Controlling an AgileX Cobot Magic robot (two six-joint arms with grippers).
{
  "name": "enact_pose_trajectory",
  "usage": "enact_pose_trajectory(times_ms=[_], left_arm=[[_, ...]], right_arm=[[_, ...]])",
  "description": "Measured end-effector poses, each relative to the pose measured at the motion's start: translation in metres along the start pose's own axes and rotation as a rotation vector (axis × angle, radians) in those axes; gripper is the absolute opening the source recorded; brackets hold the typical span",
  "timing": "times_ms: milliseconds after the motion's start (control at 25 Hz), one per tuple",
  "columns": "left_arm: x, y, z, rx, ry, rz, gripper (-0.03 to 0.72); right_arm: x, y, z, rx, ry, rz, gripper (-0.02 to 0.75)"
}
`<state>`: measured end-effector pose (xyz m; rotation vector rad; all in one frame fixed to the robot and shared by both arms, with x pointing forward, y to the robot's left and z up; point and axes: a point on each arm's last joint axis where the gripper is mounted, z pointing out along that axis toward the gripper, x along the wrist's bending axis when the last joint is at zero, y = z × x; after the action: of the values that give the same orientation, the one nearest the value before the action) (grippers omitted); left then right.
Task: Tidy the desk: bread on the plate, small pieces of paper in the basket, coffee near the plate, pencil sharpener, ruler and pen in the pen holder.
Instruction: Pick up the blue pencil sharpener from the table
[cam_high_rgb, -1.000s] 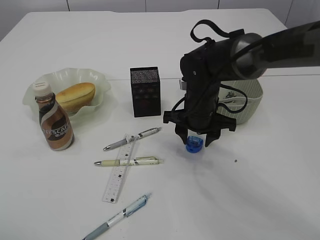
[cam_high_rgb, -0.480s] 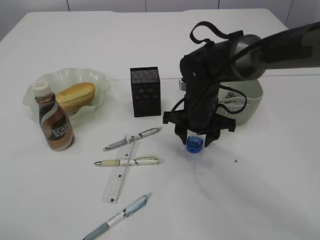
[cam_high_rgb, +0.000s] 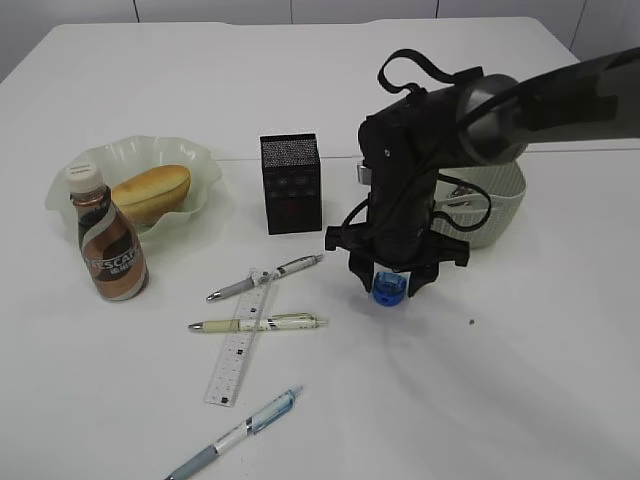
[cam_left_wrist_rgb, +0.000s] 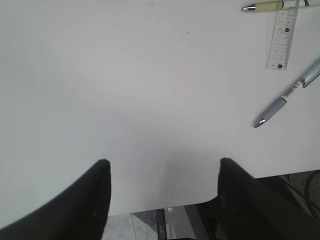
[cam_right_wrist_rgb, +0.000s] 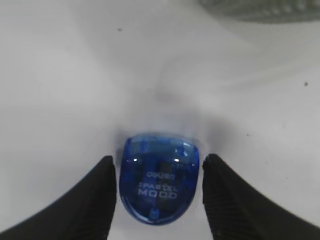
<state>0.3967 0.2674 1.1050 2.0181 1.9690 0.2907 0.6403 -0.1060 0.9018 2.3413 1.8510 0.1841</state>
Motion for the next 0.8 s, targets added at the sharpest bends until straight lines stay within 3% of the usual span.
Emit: enact_pose_trajectory(times_ms=[800], left_arm=[[0.0,0.0,0.0,0.0,0.0,0.0,0.487]], right_arm=[[0.0008,0.0009,0.0,-0.01,0.009,-0.001,0.405]])
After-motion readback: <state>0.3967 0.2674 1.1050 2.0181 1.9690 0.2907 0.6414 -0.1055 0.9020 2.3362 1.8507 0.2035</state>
